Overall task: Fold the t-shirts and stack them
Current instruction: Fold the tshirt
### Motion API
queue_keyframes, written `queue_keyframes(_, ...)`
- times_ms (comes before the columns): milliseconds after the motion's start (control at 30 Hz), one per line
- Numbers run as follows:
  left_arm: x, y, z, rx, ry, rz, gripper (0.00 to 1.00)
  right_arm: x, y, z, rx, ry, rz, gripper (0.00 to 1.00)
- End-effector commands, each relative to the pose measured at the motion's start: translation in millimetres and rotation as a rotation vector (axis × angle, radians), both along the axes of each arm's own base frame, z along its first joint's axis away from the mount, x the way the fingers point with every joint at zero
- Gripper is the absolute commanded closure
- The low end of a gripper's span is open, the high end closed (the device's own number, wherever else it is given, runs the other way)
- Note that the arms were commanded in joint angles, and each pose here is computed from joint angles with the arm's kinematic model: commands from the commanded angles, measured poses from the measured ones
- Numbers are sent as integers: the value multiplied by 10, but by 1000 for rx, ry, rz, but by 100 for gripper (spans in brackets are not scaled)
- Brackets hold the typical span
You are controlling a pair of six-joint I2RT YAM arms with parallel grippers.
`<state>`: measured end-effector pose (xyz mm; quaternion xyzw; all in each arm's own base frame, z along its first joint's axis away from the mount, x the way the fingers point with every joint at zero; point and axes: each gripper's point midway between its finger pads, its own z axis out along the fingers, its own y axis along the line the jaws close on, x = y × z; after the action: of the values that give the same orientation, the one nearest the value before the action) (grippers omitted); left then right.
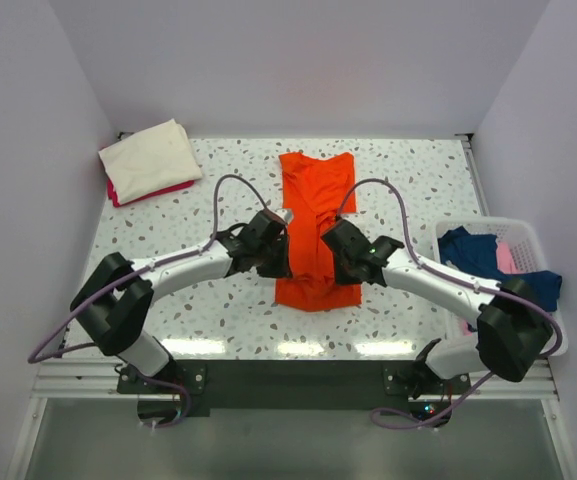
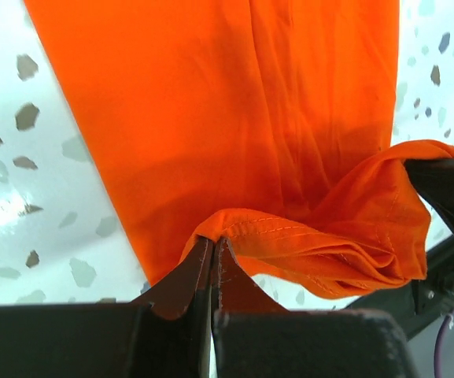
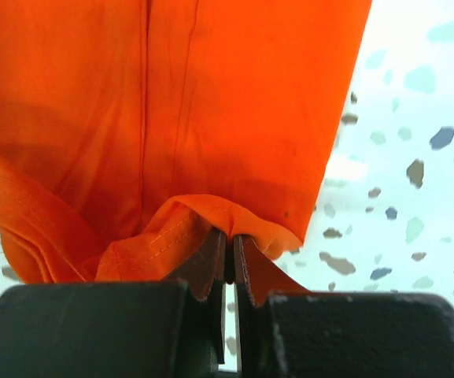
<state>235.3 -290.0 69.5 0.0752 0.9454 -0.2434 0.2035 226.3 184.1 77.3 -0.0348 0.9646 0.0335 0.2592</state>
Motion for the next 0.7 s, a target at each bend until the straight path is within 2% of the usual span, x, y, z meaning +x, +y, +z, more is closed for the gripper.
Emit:
queue_keyframes(0, 355, -107, 197, -18, -99, 30, 100, 454, 30, 271, -19, -162, -59, 100)
queue_keyframes(267, 833, -53, 159, 10, -121, 117, 100, 983, -21, 265, -22, -183, -134, 100)
queue_keyframes(667, 1411, 11, 103, -5, -123, 215, 100, 1547, -70, 175, 28, -134, -197, 100)
